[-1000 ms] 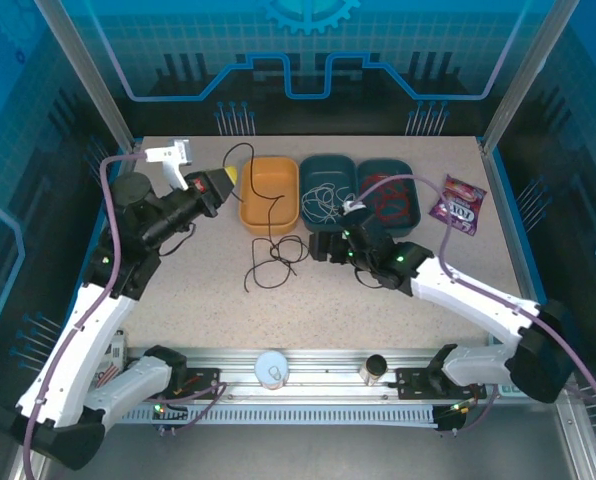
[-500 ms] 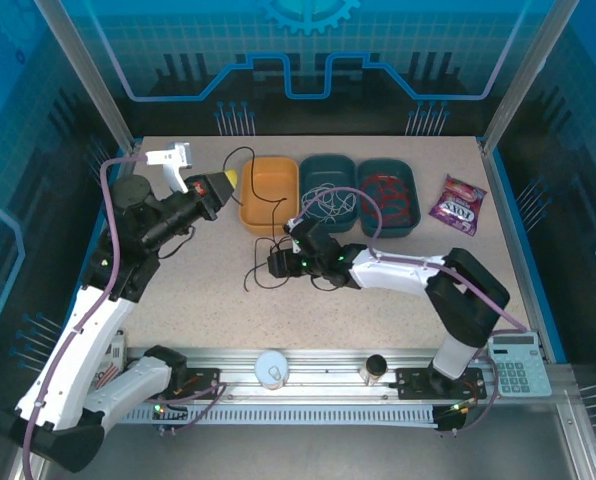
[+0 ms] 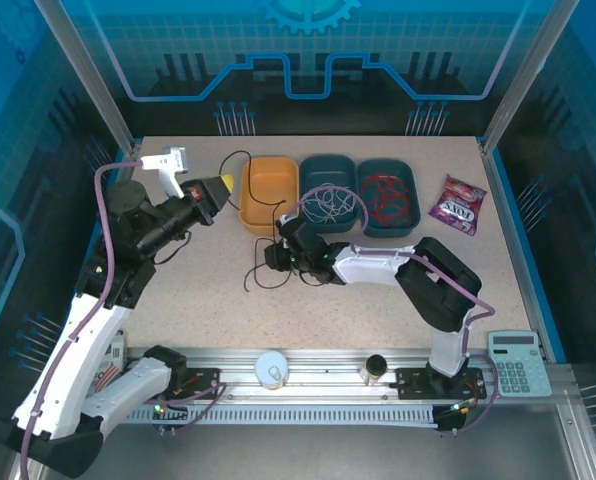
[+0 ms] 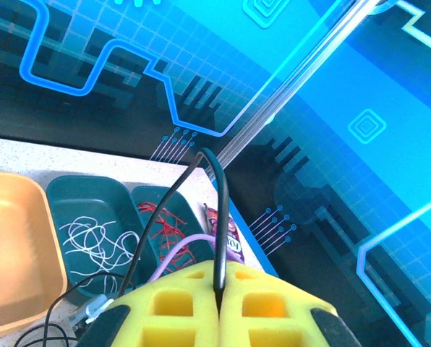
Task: Untangle the cables
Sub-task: Untie the cable at the center of the table, then place the cable into the container.
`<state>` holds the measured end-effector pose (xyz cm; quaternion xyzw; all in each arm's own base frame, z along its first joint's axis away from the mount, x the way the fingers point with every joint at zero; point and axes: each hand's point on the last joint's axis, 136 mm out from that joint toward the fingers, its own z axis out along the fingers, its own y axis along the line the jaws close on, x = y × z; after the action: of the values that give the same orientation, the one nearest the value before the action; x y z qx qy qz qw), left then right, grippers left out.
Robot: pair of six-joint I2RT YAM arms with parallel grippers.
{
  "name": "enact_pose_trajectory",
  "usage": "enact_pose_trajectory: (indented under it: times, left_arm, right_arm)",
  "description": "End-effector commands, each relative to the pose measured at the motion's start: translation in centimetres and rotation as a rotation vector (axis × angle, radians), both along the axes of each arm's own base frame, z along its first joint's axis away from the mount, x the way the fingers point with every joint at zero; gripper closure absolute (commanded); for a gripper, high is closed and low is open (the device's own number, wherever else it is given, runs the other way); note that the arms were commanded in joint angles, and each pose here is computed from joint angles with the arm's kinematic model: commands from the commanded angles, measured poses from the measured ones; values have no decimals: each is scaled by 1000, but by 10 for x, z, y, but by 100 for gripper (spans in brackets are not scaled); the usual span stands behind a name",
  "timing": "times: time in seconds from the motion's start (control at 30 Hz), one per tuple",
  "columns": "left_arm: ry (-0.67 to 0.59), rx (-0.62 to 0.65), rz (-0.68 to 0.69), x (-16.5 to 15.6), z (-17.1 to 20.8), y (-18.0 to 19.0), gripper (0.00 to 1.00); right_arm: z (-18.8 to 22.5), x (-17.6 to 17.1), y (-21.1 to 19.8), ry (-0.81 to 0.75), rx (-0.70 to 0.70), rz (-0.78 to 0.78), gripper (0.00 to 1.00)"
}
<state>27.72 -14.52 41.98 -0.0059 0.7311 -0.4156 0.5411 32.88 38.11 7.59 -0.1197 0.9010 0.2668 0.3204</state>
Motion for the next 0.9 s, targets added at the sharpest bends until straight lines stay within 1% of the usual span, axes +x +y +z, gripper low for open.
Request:
enact_pose_trajectory:
  times: [0.0,0.1,0.17,0.3,0.43,0.47,0.5,0.53,0.57,0.63,0.67,0.77,0.87]
  left_arm:
    - [-12,28,42,-1,-1,9,100]
    - [-26,47,84,2,1,15,100]
    - [-39,72,130,6,1,23,100]
    - [-75,125,237,12,8,40,100]
    - [-122,160,301,13,22,52,100]
    - [-129,164,309,13,24,53,100]
    - [-138,168,320,13,27,55,100]
    - [-144,169,324,12,30,56,100]
    - [-148,168,323,11,31,56,100]
    - [-148,163,318,11,30,55,100]
    - [-144,164,313,12,28,54,100]
    - [-125,175,302,18,21,51,100]
    - [-131,183,290,28,19,46,100]
  right_arm:
    - [-1,6,3,-10,-2,-20,72]
    - [-5,0,-3,6,-5,-28,74]
    - [-8,-6,-9,17,-12,-32,77]
    - [-15,-15,-26,39,-42,-67,88]
    - [-24,-21,-43,62,-75,-107,88]
    - [-26,-22,-46,66,-80,-114,86]
    - [-27,-23,-48,70,-82,-122,81]
    - [-29,-24,-50,73,-84,-124,81]
    - [-29,-24,-50,75,-82,-127,82]
    - [-29,-25,-52,79,-78,-134,93]
    - [-28,-24,-53,82,-77,-142,96]
    - [-23,-24,-56,79,-72,-158,98]
    - [-15,-24,-60,71,-64,-173,97]
